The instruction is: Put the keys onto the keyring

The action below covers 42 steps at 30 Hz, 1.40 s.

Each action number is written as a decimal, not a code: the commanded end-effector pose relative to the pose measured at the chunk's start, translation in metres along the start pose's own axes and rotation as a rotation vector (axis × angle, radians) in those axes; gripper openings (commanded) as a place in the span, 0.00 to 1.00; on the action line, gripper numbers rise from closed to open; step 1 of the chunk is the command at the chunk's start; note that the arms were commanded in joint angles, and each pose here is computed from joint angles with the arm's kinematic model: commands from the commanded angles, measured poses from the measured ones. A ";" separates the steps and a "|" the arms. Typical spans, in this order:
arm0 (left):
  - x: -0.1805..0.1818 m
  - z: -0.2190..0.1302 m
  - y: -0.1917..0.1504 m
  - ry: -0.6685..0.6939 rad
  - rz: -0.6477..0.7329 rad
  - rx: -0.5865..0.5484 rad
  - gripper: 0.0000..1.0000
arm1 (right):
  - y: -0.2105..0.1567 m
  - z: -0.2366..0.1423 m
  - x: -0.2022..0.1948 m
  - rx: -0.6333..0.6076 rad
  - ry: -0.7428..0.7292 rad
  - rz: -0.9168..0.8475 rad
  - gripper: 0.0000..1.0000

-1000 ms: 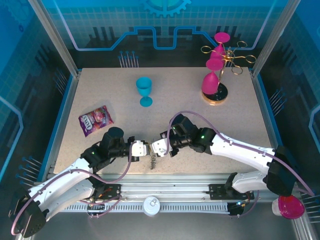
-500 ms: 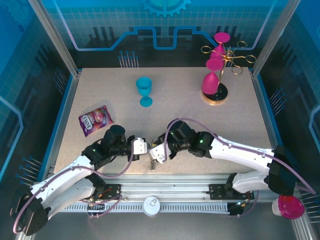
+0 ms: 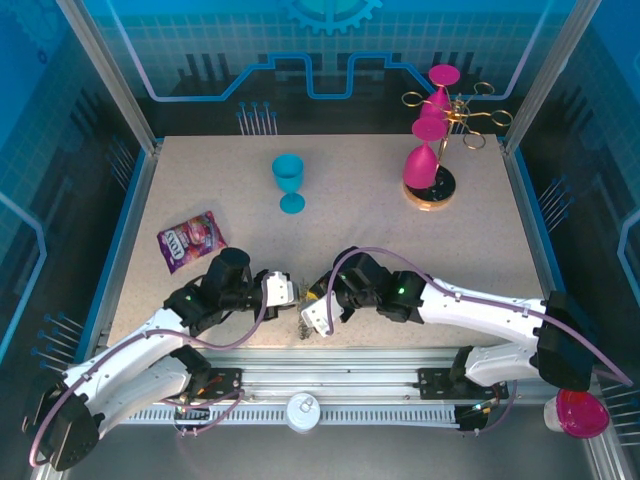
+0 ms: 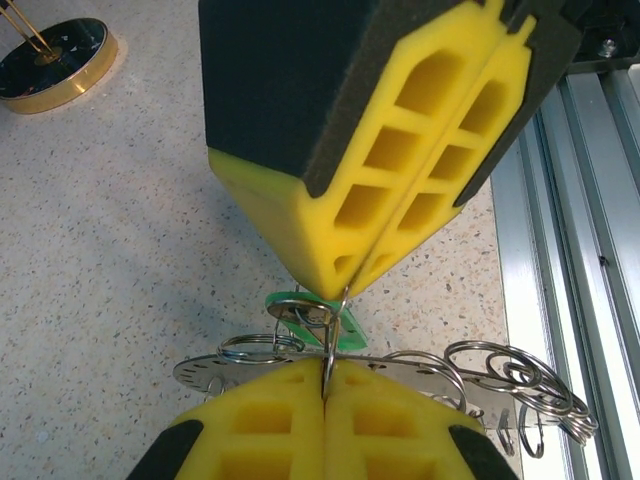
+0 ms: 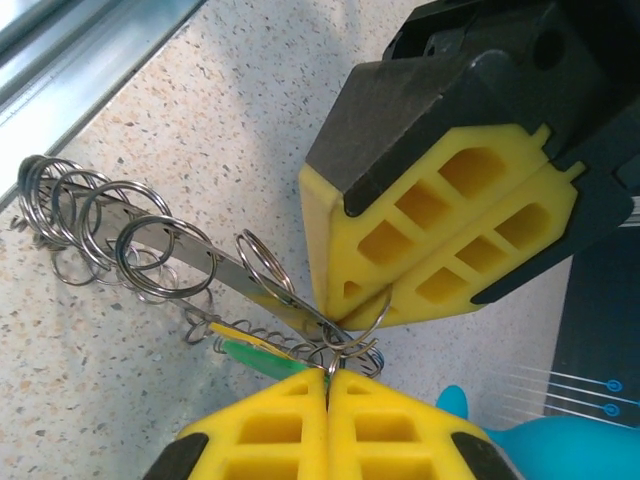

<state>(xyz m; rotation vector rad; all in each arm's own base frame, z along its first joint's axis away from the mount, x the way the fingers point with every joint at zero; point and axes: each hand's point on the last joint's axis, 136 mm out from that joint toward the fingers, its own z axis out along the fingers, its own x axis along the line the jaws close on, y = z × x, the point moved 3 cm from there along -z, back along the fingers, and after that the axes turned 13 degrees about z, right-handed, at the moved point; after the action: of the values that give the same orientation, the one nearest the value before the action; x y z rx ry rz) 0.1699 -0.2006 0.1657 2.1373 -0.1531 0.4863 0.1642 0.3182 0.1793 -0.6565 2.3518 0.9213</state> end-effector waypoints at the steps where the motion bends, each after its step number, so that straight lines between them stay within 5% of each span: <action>1: 0.031 -0.012 0.032 0.111 0.042 -0.112 0.00 | -0.003 0.002 0.016 0.013 0.016 -0.047 0.00; 11: 0.040 -0.020 0.047 0.140 -0.048 -0.233 0.00 | -0.008 0.006 0.012 0.008 -0.101 -0.038 0.02; 15: 0.043 -0.020 0.049 0.157 -0.088 -0.270 0.00 | -0.007 -0.003 0.005 -0.023 -0.117 0.092 0.30; 18: 0.045 -0.020 0.049 0.166 -0.085 -0.276 0.00 | -0.011 -0.022 -0.004 -0.092 -0.088 0.293 0.41; 25: 0.044 -0.020 0.051 0.160 -0.040 -0.300 0.00 | -0.009 -0.069 -0.030 -0.367 0.038 0.738 0.38; 33: 0.044 -0.018 0.054 0.142 -0.005 -0.319 0.00 | 0.008 -0.076 -0.053 -0.554 0.066 0.817 0.29; 42: 0.041 -0.018 0.055 0.127 0.002 -0.328 0.00 | 0.012 -0.064 -0.060 -0.599 0.087 0.845 0.28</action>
<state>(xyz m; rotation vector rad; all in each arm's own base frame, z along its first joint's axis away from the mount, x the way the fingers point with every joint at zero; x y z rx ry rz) 0.1913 -0.2126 0.2268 1.8245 -0.0783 0.5421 0.1818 0.2890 0.2481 0.1882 2.4713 1.9532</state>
